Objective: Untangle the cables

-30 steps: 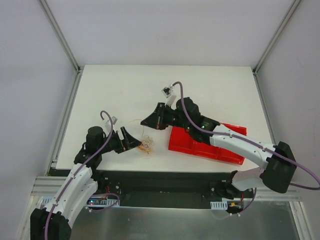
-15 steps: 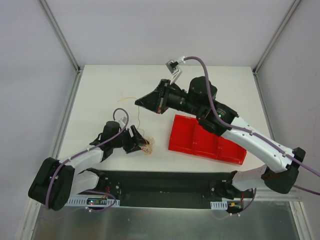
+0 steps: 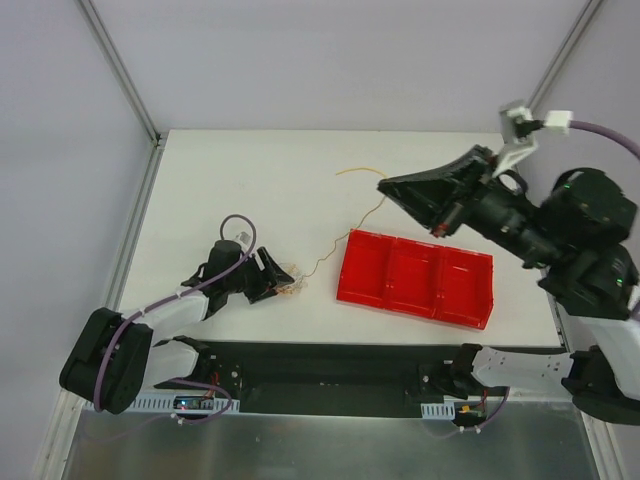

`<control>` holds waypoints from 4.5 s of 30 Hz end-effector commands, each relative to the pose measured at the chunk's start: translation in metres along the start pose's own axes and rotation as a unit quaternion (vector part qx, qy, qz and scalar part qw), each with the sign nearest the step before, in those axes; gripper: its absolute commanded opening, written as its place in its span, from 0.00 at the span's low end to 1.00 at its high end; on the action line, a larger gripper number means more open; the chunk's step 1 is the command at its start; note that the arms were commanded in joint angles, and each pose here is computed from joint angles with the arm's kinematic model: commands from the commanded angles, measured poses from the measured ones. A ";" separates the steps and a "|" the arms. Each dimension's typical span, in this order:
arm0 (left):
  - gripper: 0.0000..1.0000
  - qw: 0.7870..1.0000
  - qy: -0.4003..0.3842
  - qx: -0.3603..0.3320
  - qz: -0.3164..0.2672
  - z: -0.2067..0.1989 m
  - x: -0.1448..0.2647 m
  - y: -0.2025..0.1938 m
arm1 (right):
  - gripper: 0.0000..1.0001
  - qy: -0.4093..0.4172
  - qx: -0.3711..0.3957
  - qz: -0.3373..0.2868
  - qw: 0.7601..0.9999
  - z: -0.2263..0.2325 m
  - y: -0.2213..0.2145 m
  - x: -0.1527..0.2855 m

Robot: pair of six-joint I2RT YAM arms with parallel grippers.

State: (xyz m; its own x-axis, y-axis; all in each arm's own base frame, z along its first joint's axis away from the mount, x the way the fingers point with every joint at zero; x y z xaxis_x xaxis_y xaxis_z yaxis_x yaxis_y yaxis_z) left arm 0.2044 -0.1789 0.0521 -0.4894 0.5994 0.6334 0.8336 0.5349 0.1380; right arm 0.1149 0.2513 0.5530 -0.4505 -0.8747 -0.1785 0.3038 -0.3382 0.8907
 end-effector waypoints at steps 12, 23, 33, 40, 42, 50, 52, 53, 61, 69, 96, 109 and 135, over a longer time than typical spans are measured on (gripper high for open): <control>0.64 0.991 0.065 0.022 -0.115 0.046 0.034 0.043 | 0.01 -0.115 0.109 -0.113 0.981 -0.018 0.076 0.082; 0.70 0.987 0.049 0.013 -0.153 0.029 0.057 0.055 | 0.01 -0.196 0.176 -0.104 0.959 -0.042 0.091 0.060; 0.82 0.988 -0.113 -0.095 -0.044 -0.037 0.059 0.032 | 0.01 -0.197 0.195 -0.140 0.950 -0.039 0.107 0.075; 0.97 0.992 -0.005 -0.120 -0.031 -0.029 0.030 0.016 | 0.01 -0.209 0.186 -0.128 0.952 -0.053 0.084 0.062; 0.92 0.992 0.083 -0.086 -0.031 0.000 0.024 0.020 | 0.01 -0.204 0.186 -0.135 0.952 -0.049 0.090 0.063; 0.93 0.987 0.157 -0.040 0.008 0.025 0.002 0.034 | 0.01 -0.150 0.191 -0.198 0.950 -0.009 0.146 0.088; 0.94 0.987 0.158 -0.028 0.004 0.027 0.004 0.038 | 0.01 -0.129 0.197 -0.211 0.949 0.002 0.156 0.092; 0.94 0.987 0.158 -0.024 -0.004 0.027 0.005 0.041 | 0.01 -0.125 0.202 -0.214 0.947 0.004 0.159 0.091; 0.94 0.987 0.155 -0.029 -0.039 0.022 0.014 0.054 | 0.01 -0.155 0.239 -0.221 0.933 -0.002 0.170 0.090; 0.99 0.986 0.053 -0.117 -0.104 -0.059 0.064 0.079 | 0.01 -0.200 0.255 -0.173 0.930 -0.030 0.141 0.067; 0.99 0.941 -0.110 -0.239 -0.211 -0.220 0.132 0.158 | 0.01 -0.223 0.187 -0.072 0.954 -0.113 0.068 -0.005; 0.99 0.963 -0.108 -0.210 -0.132 -0.194 0.095 0.157 | 0.01 -0.227 0.209 -0.057 0.950 -0.101 0.091 0.003; 0.99 0.975 -0.154 -0.138 -0.079 -0.188 0.085 0.163 | 0.01 -0.217 0.178 -0.056 0.958 -0.110 0.062 0.007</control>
State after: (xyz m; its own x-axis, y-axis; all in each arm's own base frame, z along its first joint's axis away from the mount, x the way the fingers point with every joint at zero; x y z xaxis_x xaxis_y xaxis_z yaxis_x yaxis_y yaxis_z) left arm 0.3455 -0.1507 0.2657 -0.6437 0.6688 0.3719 0.7567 0.4840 0.4394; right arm 0.2375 0.2022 0.5339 -0.7940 -0.6045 -0.0646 0.0451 -0.1644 0.9854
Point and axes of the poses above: each gripper's point midway between its finger pads, its own x axis back along the fingers, its own z axis along the line the jaws close on, y = z × x, the point moved 2 cm from there along x, back along the fingers, and after that the axes turned 5 degrees about x, right-handed, at the moved point
